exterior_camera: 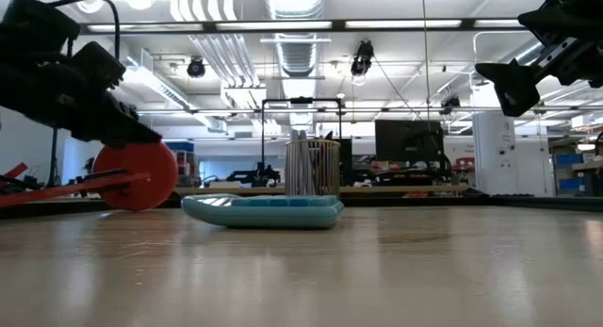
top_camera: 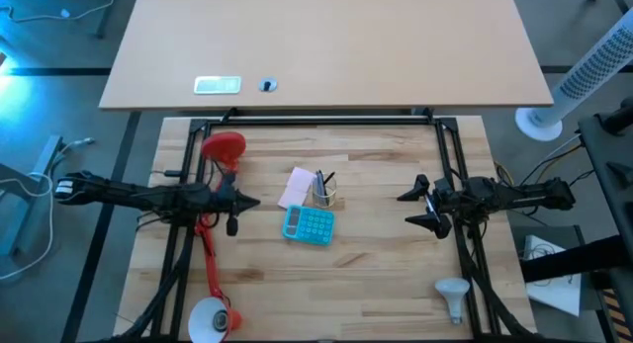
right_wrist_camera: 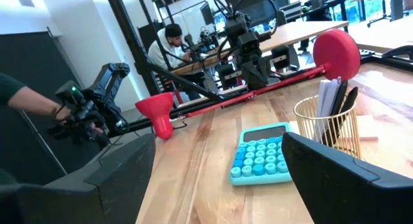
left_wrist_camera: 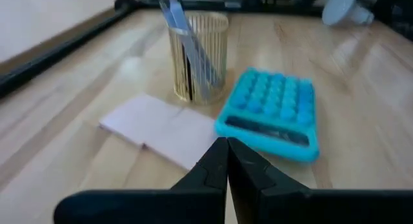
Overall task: Screw lightbulb
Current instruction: Insert the lightbulb into the red desk lamp
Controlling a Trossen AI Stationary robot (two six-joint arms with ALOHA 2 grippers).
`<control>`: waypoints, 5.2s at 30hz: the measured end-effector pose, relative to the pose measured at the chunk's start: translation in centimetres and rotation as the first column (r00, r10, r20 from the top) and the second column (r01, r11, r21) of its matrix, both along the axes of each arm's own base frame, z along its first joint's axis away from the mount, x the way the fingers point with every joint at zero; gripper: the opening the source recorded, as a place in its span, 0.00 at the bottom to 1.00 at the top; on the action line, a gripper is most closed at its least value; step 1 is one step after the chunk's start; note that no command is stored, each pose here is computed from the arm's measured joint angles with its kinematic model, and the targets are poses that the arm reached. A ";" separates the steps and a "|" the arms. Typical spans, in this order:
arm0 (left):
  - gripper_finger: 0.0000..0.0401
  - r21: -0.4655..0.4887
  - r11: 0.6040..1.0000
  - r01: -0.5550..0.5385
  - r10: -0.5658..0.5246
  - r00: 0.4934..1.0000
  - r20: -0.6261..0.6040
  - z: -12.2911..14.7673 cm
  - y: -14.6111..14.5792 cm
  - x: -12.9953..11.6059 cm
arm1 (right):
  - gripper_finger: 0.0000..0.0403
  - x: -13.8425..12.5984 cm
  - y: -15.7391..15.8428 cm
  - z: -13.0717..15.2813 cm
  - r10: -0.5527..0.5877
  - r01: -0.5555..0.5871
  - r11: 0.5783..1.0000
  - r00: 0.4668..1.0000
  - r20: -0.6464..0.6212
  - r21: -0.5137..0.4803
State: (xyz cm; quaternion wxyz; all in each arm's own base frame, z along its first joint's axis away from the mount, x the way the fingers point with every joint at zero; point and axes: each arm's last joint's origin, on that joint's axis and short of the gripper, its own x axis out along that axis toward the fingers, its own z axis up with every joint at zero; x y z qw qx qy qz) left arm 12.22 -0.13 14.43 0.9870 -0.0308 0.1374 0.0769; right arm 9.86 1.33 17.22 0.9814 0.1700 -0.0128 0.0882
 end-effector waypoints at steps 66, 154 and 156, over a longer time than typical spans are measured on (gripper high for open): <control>0.39 -0.171 0.542 -0.823 0.102 0.266 -0.959 12.5 0.9 6.8 | 0.83 0.1 -0.5 0.0 -0.169 0.172 0.968 0.985 -0.032 0.182; 0.52 -0.496 0.184 -0.849 -0.047 0.496 -0.867 0.1 -10.3 3.8 | 0.82 0.1 -0.5 0.0 -0.157 0.165 0.941 0.986 -0.050 0.294; 0.52 -0.518 0.178 -0.836 0.003 0.527 -0.850 0.3 -10.3 4.0 | 0.82 0.1 -0.5 0.0 -0.158 0.165 0.941 0.986 -0.050 0.294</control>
